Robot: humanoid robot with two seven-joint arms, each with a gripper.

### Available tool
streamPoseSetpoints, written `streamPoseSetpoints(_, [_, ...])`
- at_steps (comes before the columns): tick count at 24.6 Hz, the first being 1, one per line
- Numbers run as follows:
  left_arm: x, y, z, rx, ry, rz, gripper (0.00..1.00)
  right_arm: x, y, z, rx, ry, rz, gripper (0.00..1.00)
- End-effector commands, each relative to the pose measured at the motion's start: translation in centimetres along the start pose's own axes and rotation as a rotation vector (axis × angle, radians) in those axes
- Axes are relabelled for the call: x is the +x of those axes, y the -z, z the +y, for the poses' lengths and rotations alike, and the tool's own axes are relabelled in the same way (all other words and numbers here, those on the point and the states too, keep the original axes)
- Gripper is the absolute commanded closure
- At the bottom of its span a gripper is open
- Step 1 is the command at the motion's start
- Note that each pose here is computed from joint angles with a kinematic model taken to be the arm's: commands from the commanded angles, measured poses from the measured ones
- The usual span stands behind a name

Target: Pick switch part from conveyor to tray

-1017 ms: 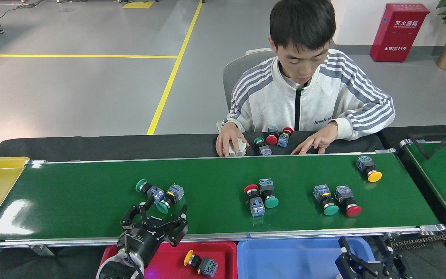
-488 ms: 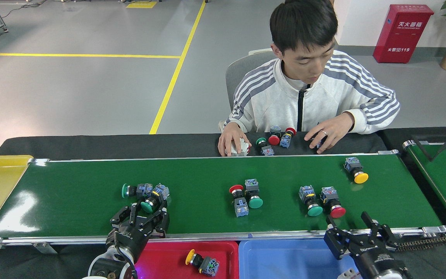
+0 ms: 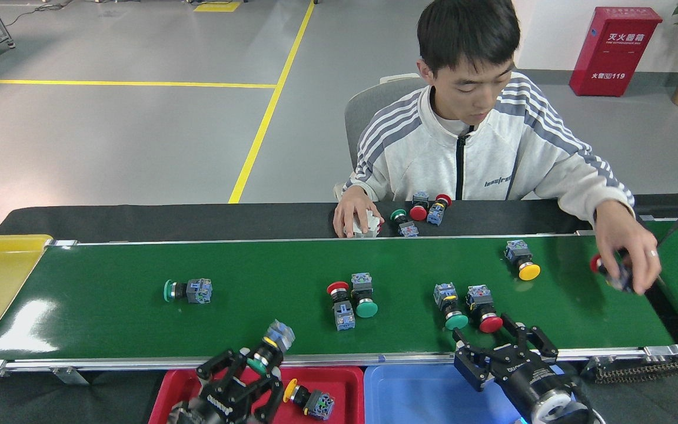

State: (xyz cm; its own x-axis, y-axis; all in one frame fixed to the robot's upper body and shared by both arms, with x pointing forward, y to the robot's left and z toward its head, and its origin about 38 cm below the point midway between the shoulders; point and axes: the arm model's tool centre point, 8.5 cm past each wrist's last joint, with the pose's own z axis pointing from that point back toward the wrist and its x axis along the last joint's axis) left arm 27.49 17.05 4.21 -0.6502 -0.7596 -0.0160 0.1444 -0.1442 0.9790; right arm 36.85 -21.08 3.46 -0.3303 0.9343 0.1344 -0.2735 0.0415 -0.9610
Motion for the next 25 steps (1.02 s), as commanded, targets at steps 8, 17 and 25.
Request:
streamPoseSetpoints(8, [-6.8, -3.6, 0.4, 0.011, -0.010, 0.339, 0.00, 3.9, 4.2, -1.3, -0.010, 0.014, -0.080, 0.02])
streamPoseSetpoints(17, [-13.0, -8.4, -0.6, -0.015, -0.034, 0.696, 0.00, 4.8, 6.4, -1.7, 0.005, -0.043, -0.077, 0.78])
streamPoseSetpoints(25, [-14.2, -7.5, 0.7, 0.014, -0.024, 0.713, 0.00, 8.3, 4.8, -3.8, -0.077, -0.092, -0.282, 0.98])
